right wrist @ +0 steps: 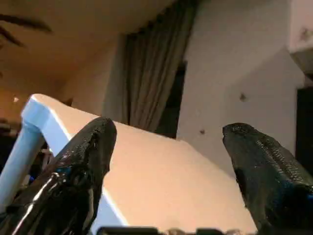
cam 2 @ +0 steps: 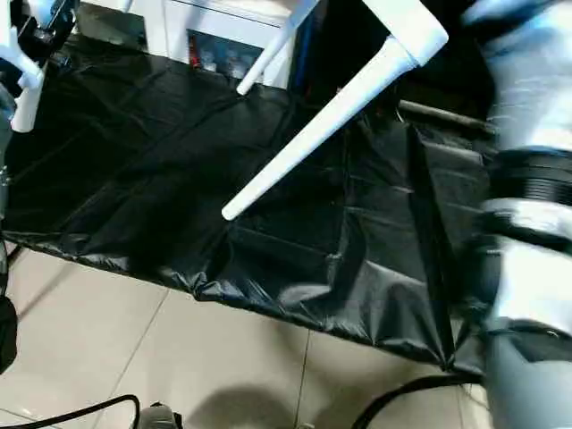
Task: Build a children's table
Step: Flip table
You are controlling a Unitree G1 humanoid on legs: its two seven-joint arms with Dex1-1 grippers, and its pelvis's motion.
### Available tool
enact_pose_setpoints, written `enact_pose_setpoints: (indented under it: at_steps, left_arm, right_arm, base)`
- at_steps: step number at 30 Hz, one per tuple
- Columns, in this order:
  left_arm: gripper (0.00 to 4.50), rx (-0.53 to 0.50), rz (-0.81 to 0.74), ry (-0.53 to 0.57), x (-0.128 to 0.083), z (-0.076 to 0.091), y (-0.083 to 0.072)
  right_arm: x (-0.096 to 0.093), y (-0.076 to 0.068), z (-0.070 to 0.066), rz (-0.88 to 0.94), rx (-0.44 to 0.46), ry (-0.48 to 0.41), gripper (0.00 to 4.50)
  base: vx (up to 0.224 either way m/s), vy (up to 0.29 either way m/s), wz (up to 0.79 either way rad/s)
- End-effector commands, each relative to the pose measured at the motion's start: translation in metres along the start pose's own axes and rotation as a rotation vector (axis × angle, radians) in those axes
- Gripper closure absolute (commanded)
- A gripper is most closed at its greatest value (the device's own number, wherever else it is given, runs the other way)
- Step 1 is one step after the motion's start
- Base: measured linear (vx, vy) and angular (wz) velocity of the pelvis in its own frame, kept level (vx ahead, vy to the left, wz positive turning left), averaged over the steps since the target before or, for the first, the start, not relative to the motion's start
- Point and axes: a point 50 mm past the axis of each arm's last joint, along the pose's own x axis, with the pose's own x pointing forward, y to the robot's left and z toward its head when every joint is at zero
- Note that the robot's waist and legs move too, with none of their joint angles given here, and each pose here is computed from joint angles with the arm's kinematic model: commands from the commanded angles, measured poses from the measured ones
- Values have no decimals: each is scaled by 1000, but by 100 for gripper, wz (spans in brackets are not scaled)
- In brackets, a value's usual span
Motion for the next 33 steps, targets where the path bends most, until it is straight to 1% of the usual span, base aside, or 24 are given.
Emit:
enact_pose_setpoints:
  at_steps: [1, 3, 5, 6, 8, 9, 10, 11, 13, 15, 16, 17, 19, 20, 22, 23, 24, 25, 26, 27, 30, 31, 32, 33]
  left_arm:
    - [263, -19, -49, 9, 2, -4, -11]
    - [265, -19, -59, 1, 2, -3, -11]
    - [266, -12, -67, -2, 2, -3, -10]
    - [267, -8, -73, -3, 2, -4, -10]
    - [270, -4, -84, -10, 2, -4, -10]
    - [271, -4, -84, -10, 2, -4, -10]
    - [271, -6, -88, -14, 2, -5, -9]
    - [272, -6, -95, -15, 2, -5, -9]
    - [273, -6, -105, -16, 2, -5, -8]
    - [273, -7, -113, -17, 1, -6, -7]
    - [274, -7, -116, -16, 1, -6, -7]
    - [275, -6, -121, -14, 1, -6, -7]
    - [275, -7, -128, -14, 1, -6, -7]
    - [275, -7, -135, -13, 1, -7, -8]
    - [276, -12, -142, -14, 1, -7, -9]
    - [276, -15, -148, -10, 1, -8, -10]
    - [276, -16, -153, -8, 1, -8, -11]
    - [276, -22, -166, -3, 1, -10, -13]
    - [276, -26, -172, 0, 0, -11, -14]
    - [276, -27, -173, 0, 0, -11, -14]
    - [277, -54, -211, 6, -2, -14, -21]
    - [277, -68, -233, 10, -4, -17, -26]
    - [277, -70, -236, 10, -4, -17, -27]
    - [277, -78, -242, 14, -5, -19, -30]
  right_arm:
    - [-25, -9, -4, -10, 100, -5, 28]
    - [-50, -17, -14, -50, 154, 17, 16]
    - [-68, -18, -23, -54, 197, 56, 7]
    - [-85, -16, -36, -63, 225, 117, 2]
    - [-107, -13, -54, -81, 291, 189, 0]
    - [-107, -13, -54, -81, 291, 189, 0]
    - [-117, -10, -64, -87, 325, 227, 0]
    - [-125, -4, -81, -85, 357, 289, 0]
    - [-134, 6, -107, -89, 402, 377, 0]
    - [-131, 14, -122, -73, 440, 395, 0]
    - [-128, 18, -127, -63, 466, 388, 0]
    - [-121, 24, -137, -42, 491, 392, 0]
    - [-112, 34, -150, -9, 513, 409, 0]
    - [-104, 43, -163, 18, 522, 435, 0]
    - [-98, 49, -172, 27, 525, 449, 0]
    - [-92, 50, -179, 5, 502, 466, 0]
    - [-90, 51, -183, -14, 487, 474, 0]
    - [-82, 53, -192, -61, 453, 489, 0]
    - [-79, 54, -195, -77, 440, 497, 0]
    - [-79, 54, -195, -78, 439, 497, 0]
    - [-67, 64, -201, -36, 465, 483, 0]
    - [-63, 66, -203, -42, 460, 485, 0]
    - [-63, 66, -203, -45, 457, 487, 0]
    - [-61, 65, -205, -61, 431, 497, 0]
  base:
    - [0, 0, 0]
    - [0, 0, 0]
    - [0, 0, 0]
    - [0, 0, 0]
    - [0, 0, 0]
    - [0, 0, 0]
    - [0, 0, 0]
    - [0, 0, 0]
    - [0, 0, 0]
    - [0, 0, 0]
    - [0, 0, 0]
    - [0, 0, 0]
    - [0, 0, 0]
    - [0, 0, 0]
    - [0, 0, 0]
    - [0, 0, 0]
    - [0, 0, 0]
    - [0, 0, 0]
    - [0, 0, 0]
    - [0, 0, 0]
    - [0, 0, 0]
    - [0, 0, 0]
    - [0, 0, 0]
    - [0, 0, 0]
